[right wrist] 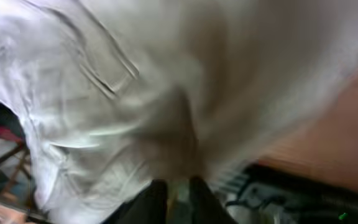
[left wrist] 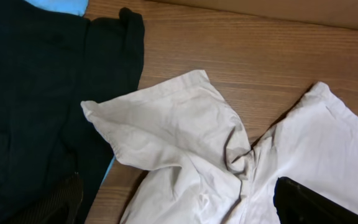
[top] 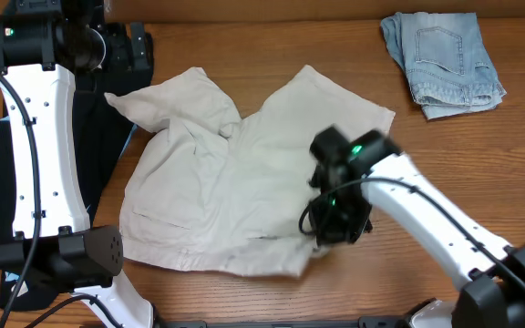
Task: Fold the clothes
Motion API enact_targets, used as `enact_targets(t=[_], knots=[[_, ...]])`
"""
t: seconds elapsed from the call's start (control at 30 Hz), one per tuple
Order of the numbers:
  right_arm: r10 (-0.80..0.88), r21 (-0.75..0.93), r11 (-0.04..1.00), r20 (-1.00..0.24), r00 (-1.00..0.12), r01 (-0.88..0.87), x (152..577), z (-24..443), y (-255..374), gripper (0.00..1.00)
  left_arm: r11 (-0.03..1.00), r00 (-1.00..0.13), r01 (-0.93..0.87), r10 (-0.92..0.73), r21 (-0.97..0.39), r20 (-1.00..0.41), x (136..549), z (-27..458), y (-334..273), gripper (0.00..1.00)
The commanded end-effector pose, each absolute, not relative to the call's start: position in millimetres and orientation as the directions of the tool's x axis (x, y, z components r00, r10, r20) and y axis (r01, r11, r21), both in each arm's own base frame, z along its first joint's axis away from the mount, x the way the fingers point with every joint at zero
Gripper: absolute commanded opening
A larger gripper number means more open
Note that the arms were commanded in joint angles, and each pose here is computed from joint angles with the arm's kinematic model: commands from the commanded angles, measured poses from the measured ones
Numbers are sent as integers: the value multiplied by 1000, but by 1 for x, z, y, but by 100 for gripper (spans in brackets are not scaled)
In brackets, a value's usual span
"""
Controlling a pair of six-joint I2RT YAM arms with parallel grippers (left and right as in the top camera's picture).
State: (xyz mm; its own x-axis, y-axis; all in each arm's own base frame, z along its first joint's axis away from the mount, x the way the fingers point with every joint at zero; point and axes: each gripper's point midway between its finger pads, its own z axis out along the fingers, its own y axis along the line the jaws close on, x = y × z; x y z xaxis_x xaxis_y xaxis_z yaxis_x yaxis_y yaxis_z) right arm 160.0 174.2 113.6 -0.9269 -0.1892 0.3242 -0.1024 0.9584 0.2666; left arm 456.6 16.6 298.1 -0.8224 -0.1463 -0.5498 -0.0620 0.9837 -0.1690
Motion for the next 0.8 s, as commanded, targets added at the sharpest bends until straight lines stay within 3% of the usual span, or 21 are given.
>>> enact_targets(t=[0.0,0.07,0.17,0.2,0.27,0.3,0.47,0.6,0.77], knots=[[-17,138,990,393,-919,41,143,89,161,21,990,-831,-12,-87,-138,-550,455,296,12,100],[-18,153,987,369,-929,41,148,90,164,24,992,-833,21,-51,-123,-551,455,296,7,100],[-26,207,978,284,-958,35,166,105,172,36,991,-830,93,25,-95,-557,455,296,-6,100],[-26,228,973,240,-970,30,175,114,174,44,989,-828,118,50,-86,-559,455,296,-11,100],[-43,266,964,114,-993,-11,200,139,176,80,981,-821,179,110,-69,-559,456,293,-27,100],[-47,272,962,63,-997,-28,211,149,175,84,978,-819,195,124,-68,-560,459,291,-34,100],[19,221,975,-105,-994,-5,254,173,155,87,957,-807,282,200,-64,-556,483,264,-74,100],[96,235,970,-159,-983,56,279,176,137,87,937,-782,345,254,-57,-568,518,226,-112,100],[165,246,963,-199,-966,114,299,178,114,87,971,-823,211,114,-114,-557,560,166,-132,99]])
